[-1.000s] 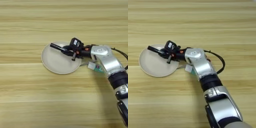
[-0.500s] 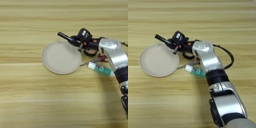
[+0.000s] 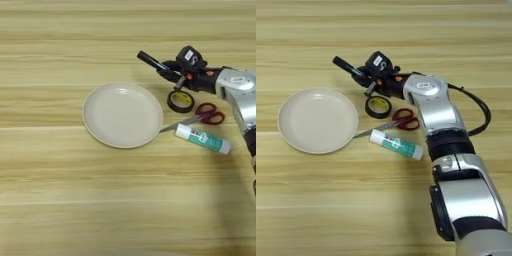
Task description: Move the objects on the table
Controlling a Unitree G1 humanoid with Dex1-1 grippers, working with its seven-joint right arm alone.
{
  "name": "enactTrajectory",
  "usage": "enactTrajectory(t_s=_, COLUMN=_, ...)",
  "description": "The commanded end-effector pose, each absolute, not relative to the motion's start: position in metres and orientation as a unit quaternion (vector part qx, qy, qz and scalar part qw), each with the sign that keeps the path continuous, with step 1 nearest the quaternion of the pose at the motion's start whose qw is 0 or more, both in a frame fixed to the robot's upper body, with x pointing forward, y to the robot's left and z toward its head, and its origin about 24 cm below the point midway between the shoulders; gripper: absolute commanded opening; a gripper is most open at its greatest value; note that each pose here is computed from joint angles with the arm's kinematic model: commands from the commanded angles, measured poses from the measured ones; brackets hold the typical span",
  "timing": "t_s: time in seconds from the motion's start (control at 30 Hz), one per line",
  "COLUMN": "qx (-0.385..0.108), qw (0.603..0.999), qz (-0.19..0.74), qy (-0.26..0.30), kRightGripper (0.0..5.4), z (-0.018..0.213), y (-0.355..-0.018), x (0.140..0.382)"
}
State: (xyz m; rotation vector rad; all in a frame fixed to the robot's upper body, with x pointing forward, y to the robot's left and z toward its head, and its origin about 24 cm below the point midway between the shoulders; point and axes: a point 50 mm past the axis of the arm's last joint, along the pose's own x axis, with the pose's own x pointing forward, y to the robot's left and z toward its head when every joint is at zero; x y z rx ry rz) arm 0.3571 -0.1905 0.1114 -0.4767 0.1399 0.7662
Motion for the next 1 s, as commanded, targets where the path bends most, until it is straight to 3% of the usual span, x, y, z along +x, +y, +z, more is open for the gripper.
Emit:
enactTrajectory(t_s=0.03, qx=-0.278, qw=0.907, qz=0.316, qy=-0.007, kRightGripper=0.96, z=0.164, y=-0.203, x=0.374)
enactTrajectory(t_s=1.0, qx=-0.348, qw=0.914, qz=0.195, qy=0.074, kRightGripper=0.96, z=0.137, y=-0.242, x=0.390)
